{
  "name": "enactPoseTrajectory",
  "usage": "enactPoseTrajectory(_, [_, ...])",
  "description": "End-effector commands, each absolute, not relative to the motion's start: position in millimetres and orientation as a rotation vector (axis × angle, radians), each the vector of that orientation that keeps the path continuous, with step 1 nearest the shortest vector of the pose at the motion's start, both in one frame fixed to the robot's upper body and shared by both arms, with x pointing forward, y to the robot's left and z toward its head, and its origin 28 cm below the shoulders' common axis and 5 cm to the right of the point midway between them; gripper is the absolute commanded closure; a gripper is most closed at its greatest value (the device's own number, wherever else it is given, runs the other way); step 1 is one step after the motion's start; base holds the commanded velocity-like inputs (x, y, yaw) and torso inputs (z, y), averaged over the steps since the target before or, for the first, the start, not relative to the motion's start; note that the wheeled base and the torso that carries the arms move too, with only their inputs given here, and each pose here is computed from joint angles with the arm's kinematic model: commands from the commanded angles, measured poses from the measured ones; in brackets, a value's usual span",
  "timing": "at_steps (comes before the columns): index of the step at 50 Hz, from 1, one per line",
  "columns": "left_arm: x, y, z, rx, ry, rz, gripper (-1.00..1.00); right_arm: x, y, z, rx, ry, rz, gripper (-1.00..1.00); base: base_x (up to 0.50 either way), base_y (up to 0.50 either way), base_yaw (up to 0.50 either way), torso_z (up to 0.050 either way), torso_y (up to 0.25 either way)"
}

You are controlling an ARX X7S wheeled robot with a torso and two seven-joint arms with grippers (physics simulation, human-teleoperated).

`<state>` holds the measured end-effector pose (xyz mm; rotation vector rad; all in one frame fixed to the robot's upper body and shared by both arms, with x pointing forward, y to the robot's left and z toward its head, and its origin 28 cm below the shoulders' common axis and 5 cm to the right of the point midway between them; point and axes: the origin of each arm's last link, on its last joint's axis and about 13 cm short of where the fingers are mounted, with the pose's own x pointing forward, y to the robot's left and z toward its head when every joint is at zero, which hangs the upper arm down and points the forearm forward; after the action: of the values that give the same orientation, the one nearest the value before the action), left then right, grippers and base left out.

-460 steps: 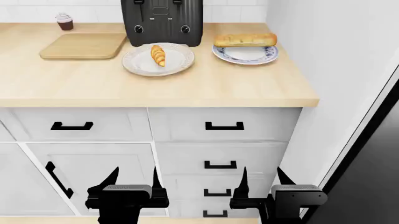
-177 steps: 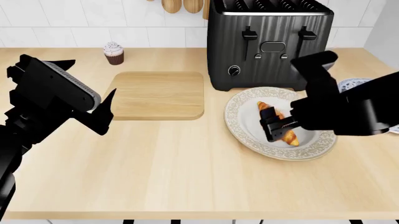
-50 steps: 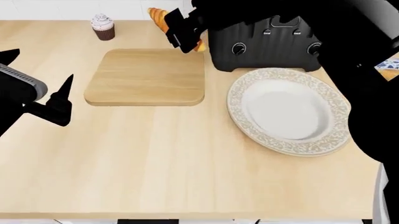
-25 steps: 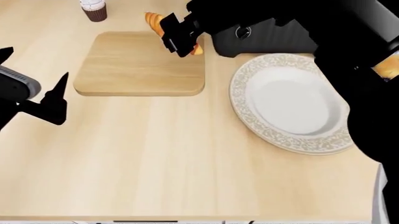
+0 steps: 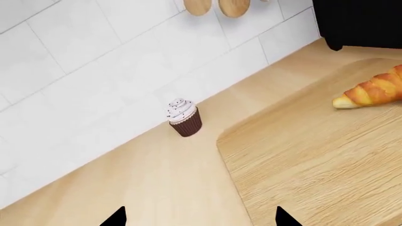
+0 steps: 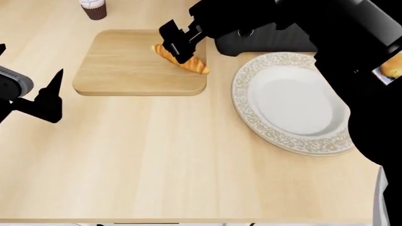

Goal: From the different types of pastries on the counter, select a croissant and place it on the cutting board. Then retrieve a jar of jam from the cabinet and place it alongside the croissant on the cutting board.

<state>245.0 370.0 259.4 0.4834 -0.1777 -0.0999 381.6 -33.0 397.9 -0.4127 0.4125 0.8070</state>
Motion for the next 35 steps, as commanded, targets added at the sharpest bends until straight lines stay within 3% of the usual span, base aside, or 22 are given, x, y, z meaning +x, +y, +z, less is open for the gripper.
enactPoseTrajectory(1, [244,370,261,0.483,-0.184,-0.097,-1.00,380,-32,404,-0.410,0.388,0.793,-1.00,0.00,0.00,0.00,0.000,0.000])
enactPoseTrajectory(17, [238,369,265,0.486,-0.198,-0.083,-1.00,363,-27,446,-0.388,0.249,0.828,-1.00,0.00,0.00,0.00,0.000,0.005])
enactPoseTrajectory(35, [236,366,267,0.483,-0.192,-0.084,-1.00,356,-23,457,-0.386,0.214,0.844,-1.00,0.00,0.00,0.00,0.000,0.244])
